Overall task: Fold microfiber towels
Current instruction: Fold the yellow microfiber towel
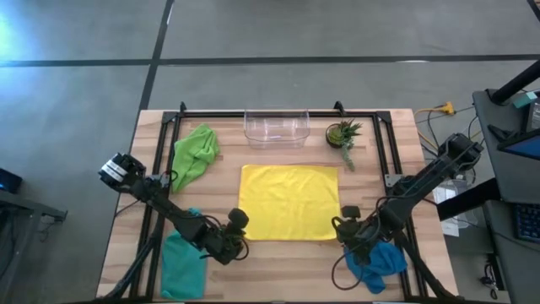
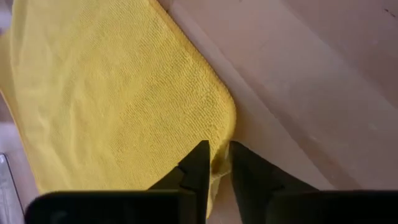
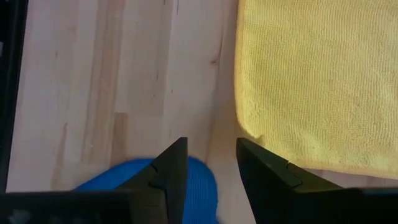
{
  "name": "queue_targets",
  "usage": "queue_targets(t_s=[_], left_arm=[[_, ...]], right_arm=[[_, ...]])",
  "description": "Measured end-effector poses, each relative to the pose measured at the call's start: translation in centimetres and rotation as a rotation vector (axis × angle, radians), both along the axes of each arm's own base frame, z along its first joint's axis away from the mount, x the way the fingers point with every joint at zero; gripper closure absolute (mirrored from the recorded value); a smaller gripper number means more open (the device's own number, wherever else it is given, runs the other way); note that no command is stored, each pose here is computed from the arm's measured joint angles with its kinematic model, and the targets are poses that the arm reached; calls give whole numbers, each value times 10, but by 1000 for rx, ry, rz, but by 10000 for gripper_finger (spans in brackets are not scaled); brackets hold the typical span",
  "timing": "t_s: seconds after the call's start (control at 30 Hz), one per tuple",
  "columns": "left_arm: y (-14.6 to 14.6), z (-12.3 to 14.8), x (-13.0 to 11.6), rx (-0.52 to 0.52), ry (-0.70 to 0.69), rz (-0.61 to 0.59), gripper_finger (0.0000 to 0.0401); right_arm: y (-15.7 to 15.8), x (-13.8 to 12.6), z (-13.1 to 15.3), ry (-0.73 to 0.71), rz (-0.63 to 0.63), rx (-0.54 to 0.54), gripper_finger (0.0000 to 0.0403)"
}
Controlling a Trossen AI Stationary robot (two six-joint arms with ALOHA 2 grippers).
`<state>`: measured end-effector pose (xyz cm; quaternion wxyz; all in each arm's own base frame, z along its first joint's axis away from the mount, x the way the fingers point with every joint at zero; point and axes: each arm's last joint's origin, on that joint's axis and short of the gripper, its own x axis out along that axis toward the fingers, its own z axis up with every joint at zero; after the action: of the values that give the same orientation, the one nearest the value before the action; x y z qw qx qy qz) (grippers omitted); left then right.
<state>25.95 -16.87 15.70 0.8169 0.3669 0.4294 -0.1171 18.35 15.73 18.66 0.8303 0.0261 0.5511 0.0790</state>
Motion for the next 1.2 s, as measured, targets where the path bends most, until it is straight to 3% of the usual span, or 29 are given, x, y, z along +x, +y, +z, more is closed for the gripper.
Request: queue_targets(t_s=[0.27,0.57,0.77,0.93,1.2], left_arm=[[0,-1,-1,3,5,0,399],[0,-1,-1,-23,27,-14,400],[-1,-1,-1,-77,26,41,401],[-1,-1,-1,-83,25,47,401],[-1,-1,-1,-84,24,47,401]], right_arm=[[0,0,0,-1,15,-9,269],[0,0,0,-19,131,-59,263],[-1,0,-1,-37,238,-104,229],[-7,3,-9,-11,229,-132,206],[-14,12,-27,43,231,-184,204]])
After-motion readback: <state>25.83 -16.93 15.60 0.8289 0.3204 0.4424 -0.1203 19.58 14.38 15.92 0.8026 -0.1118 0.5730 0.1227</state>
